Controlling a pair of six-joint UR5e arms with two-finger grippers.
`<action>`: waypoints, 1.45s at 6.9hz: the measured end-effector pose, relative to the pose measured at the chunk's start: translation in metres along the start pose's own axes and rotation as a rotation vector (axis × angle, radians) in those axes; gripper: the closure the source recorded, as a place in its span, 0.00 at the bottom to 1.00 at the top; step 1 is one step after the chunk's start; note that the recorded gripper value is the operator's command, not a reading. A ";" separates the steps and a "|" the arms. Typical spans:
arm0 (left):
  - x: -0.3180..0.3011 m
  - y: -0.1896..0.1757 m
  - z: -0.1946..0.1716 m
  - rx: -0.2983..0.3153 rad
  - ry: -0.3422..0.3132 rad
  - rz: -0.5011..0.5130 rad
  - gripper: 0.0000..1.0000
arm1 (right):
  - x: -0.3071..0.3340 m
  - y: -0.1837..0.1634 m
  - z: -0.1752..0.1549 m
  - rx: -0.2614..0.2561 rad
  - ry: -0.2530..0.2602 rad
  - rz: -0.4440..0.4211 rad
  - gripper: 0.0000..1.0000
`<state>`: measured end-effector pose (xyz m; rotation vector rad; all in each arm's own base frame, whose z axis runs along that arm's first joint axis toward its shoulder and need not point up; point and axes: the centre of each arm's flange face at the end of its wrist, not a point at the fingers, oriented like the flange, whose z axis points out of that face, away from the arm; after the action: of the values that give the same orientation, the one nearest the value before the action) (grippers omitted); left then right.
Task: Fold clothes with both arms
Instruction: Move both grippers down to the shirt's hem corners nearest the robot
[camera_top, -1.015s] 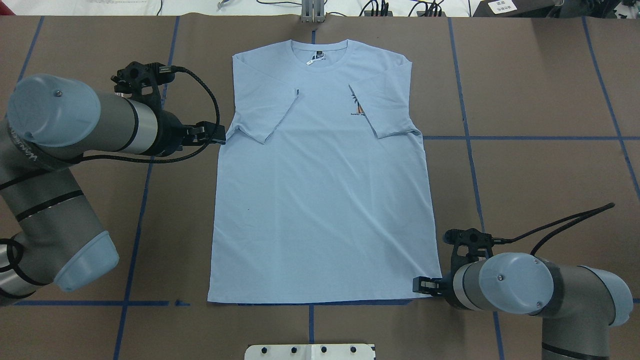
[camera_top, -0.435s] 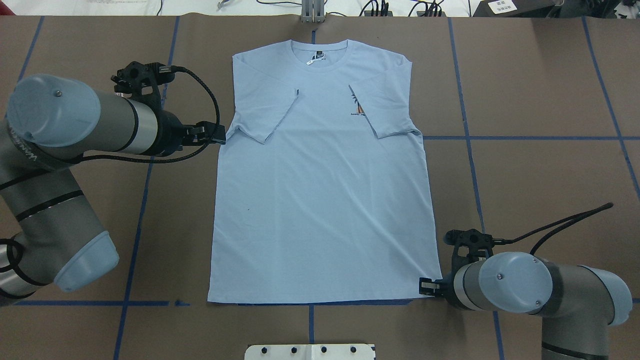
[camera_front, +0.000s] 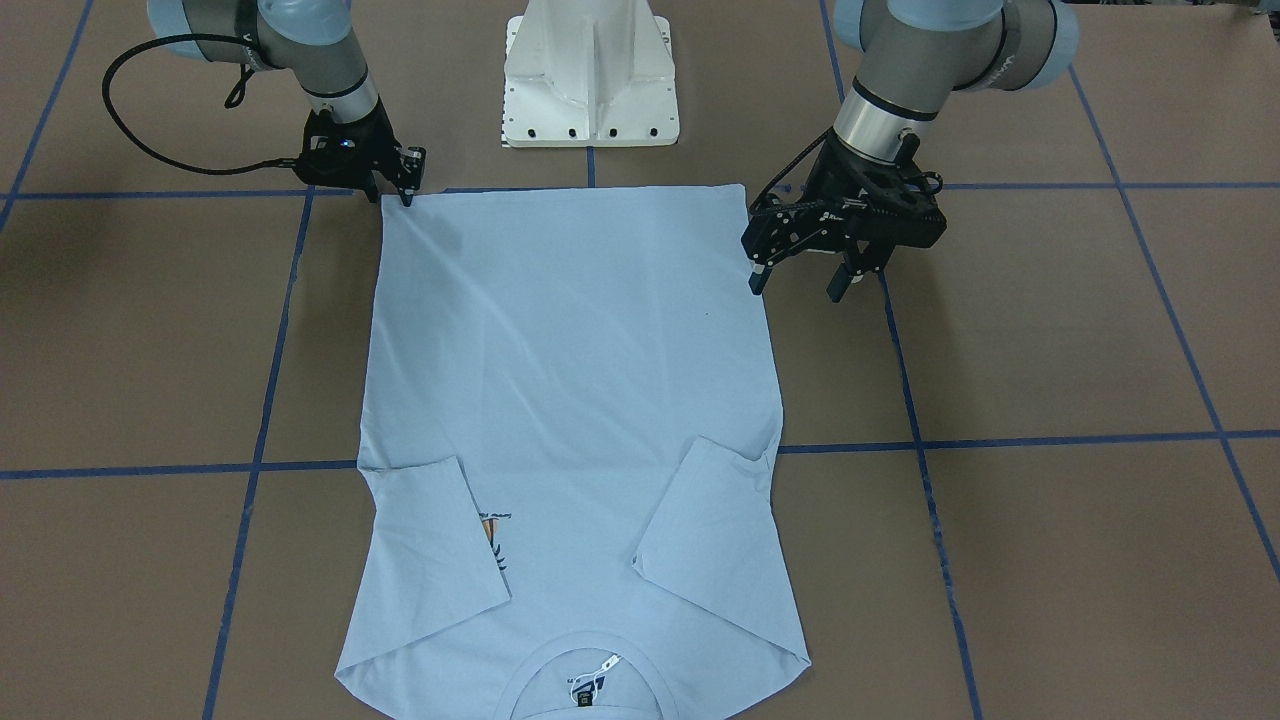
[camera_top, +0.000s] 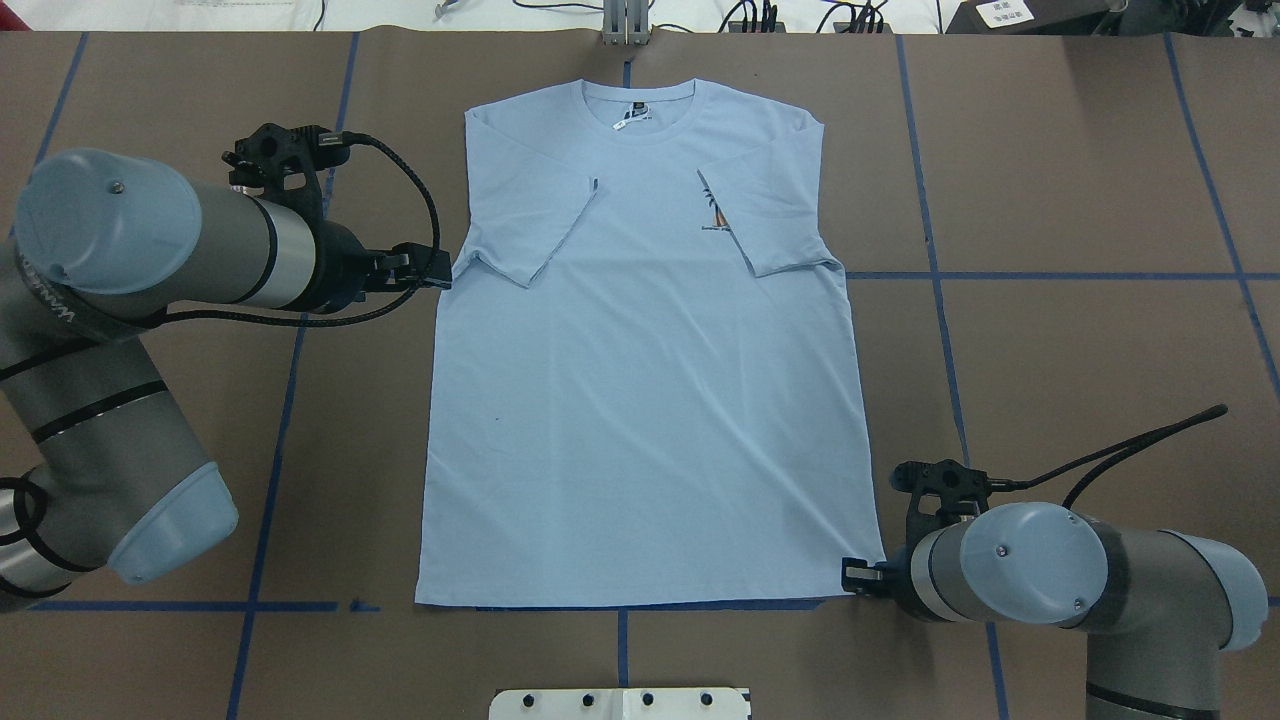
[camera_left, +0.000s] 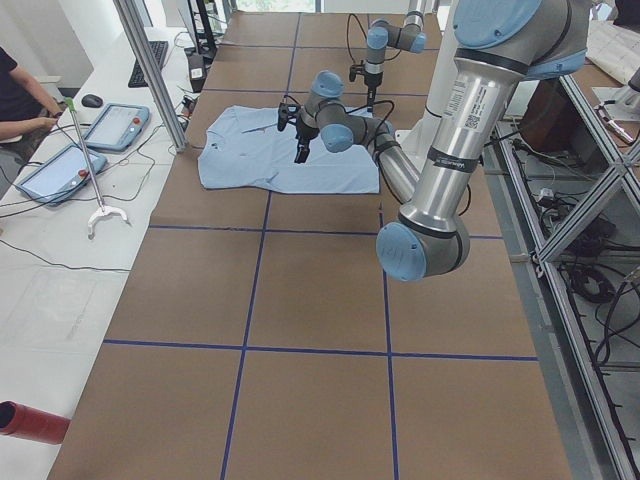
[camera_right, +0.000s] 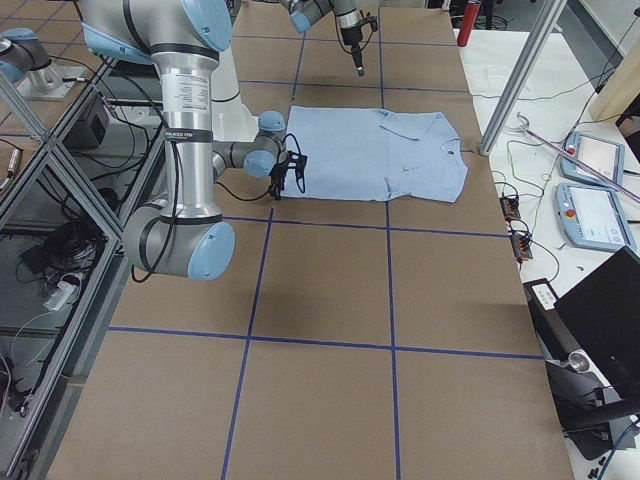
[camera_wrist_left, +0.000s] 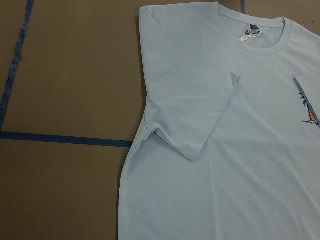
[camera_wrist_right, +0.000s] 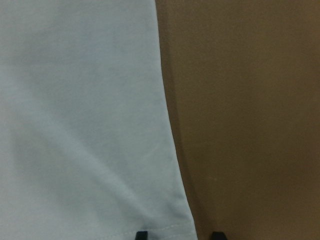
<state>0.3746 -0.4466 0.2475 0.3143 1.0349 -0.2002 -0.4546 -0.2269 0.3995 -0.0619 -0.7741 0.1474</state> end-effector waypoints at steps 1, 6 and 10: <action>0.000 0.000 0.000 0.000 0.000 0.000 0.00 | 0.001 0.000 0.000 -0.001 0.001 0.000 0.98; -0.004 0.005 0.001 -0.008 -0.007 -0.003 0.00 | -0.005 0.001 -0.014 0.007 -0.029 0.001 1.00; -0.013 0.146 0.045 -0.207 -0.085 -0.131 0.00 | -0.018 -0.005 -0.052 0.029 -0.108 0.017 1.00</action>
<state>0.4499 -0.3249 0.3036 0.0507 0.9834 -0.2202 -0.4301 -0.2349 0.3504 -0.0334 -0.8787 0.1791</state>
